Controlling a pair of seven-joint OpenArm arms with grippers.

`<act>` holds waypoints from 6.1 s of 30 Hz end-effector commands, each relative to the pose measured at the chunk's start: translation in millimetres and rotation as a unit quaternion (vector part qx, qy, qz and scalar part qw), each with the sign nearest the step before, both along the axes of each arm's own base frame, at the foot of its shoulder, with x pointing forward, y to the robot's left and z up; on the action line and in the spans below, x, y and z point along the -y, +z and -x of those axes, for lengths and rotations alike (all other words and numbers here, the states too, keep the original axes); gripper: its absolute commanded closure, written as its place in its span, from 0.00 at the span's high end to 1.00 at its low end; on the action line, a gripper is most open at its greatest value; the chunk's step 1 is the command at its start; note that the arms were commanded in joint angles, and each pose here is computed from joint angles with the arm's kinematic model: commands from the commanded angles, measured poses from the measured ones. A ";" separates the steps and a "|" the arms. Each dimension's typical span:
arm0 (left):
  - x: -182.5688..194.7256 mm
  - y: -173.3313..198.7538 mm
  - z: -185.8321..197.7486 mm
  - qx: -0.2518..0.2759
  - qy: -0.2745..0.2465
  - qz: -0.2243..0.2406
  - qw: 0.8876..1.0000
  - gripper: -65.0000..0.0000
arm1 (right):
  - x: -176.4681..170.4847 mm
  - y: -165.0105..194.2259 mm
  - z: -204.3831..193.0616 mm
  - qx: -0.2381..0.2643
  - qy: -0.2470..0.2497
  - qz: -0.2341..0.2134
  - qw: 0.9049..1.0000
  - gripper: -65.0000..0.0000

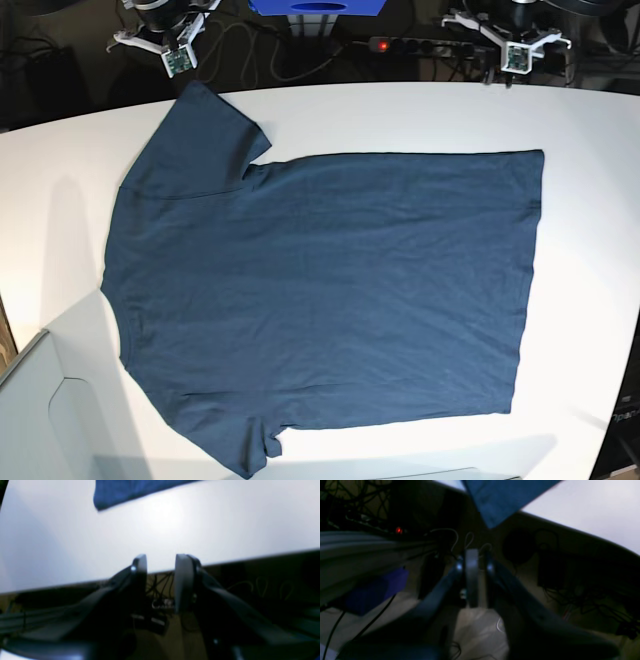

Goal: Fold the T-shirt properly
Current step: 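Move both grippers down to the shoulder corners of the blue T-shirt, then close both grippers on the shirt's shoulder edges, then lift the shoulder edge with both grippers and fold it toward the hem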

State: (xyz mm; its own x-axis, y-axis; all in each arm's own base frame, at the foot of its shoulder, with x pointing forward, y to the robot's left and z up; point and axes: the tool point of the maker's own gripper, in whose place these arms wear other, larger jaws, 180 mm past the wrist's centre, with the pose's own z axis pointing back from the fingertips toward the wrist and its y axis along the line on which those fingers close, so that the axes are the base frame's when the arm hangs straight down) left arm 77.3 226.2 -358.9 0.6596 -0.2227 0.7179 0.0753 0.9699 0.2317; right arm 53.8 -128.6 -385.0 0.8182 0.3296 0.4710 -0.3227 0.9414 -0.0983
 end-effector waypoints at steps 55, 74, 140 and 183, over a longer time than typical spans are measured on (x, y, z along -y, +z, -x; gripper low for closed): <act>-109.9 -48.2 -108.0 0.047 0.206 0.145 0.967 0.44 | -1.7 11.8 -39.1 0.058 0.003 -0.002 0.998 0.71; -97.0 -49.6 -114.7 0.045 0.189 0.152 0.969 0.00 | -2.2 15.9 -52.4 0.078 -0.005 -0.006 0.997 0.72; -100.7 -50.5 -109.0 0.037 0.188 0.143 0.971 0.00 | -4.5 -45.1 -81.3 0.005 0.009 -0.065 0.998 0.07; -118.2 17.7 -131.8 0.122 0.176 0.103 0.971 0.00 | 13.2 72.7 -188.7 0.218 0.007 -0.041 0.975 0.00</act>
State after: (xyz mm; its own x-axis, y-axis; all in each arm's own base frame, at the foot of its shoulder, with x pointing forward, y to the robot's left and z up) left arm 200.0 340.4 -356.0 0.5151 0.1751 0.8391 -0.3100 0.9507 -0.0081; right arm 236.8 -142.9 -323.3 0.5706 0.2745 0.7740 -0.2701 0.9528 -0.1388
